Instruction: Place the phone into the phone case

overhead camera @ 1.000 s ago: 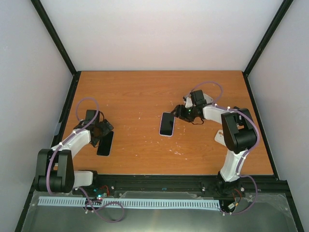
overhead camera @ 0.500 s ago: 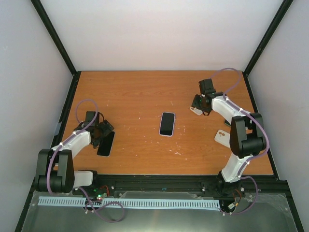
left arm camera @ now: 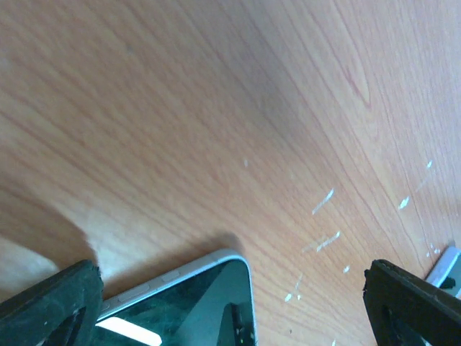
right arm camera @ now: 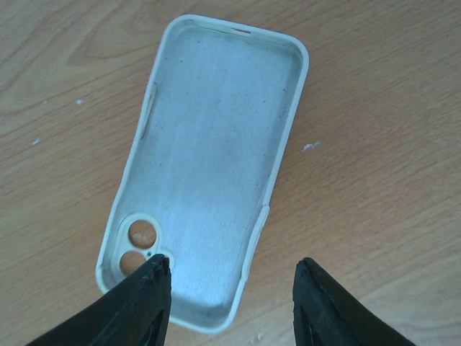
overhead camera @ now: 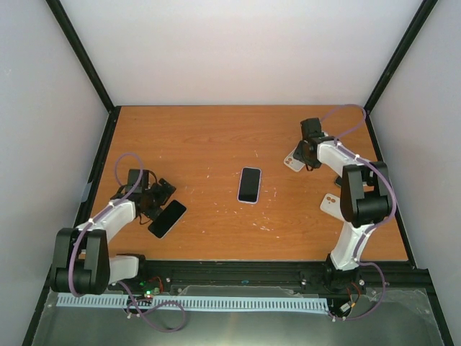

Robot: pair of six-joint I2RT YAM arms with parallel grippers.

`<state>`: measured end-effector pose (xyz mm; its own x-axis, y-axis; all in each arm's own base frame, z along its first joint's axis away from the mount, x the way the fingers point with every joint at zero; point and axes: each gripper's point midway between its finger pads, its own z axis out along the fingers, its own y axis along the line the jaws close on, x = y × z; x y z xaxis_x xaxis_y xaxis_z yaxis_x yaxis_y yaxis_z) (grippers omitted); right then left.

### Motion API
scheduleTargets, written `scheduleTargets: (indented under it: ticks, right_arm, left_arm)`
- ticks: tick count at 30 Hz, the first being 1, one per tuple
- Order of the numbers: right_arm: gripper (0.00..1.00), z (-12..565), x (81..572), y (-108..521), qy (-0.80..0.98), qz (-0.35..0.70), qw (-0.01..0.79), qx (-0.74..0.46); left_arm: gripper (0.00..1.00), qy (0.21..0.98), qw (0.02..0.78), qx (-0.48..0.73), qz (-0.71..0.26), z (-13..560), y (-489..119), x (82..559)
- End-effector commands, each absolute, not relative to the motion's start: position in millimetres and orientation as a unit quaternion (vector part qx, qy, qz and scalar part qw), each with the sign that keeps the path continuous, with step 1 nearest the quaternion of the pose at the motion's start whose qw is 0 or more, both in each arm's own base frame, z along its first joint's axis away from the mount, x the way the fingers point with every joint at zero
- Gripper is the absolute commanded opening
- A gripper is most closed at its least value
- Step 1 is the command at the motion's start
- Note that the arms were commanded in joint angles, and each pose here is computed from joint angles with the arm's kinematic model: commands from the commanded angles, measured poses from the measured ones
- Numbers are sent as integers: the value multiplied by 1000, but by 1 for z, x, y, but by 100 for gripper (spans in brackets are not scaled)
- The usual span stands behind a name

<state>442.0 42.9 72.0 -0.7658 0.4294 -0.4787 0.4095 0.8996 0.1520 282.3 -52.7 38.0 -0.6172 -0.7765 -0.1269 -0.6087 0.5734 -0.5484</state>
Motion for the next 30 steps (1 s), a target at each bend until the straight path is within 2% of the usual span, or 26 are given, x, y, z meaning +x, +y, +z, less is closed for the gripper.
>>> scheduleTargets:
  ticks: [1,6,12,16,19,30]
  right_arm:
    - [45,59,452,35,936,-4,252,246]
    - [43,43,454,35,935,-4,236,264]
    - [40,29,448,29,930,-18,227,287]
    - [28,26,448,29,933,-24,225,281]
    - [23,27,446,27,935,-29,226,272]
    - [26,13,449,37,942,-3,218,256]
  left_arm:
    - [100,863,131,-411,-263,36,-74,262]
    - [99,865,148,-404,-259,45,-75,266]
    - [99,859,188,-445,-168,55,-39,263]
    - [99,856,205,-454,-139,58,-26,256]
    - [99,852,209,-469,-106,54,-14,249]
    - [99,842,223,-490,-34,50,14,231]
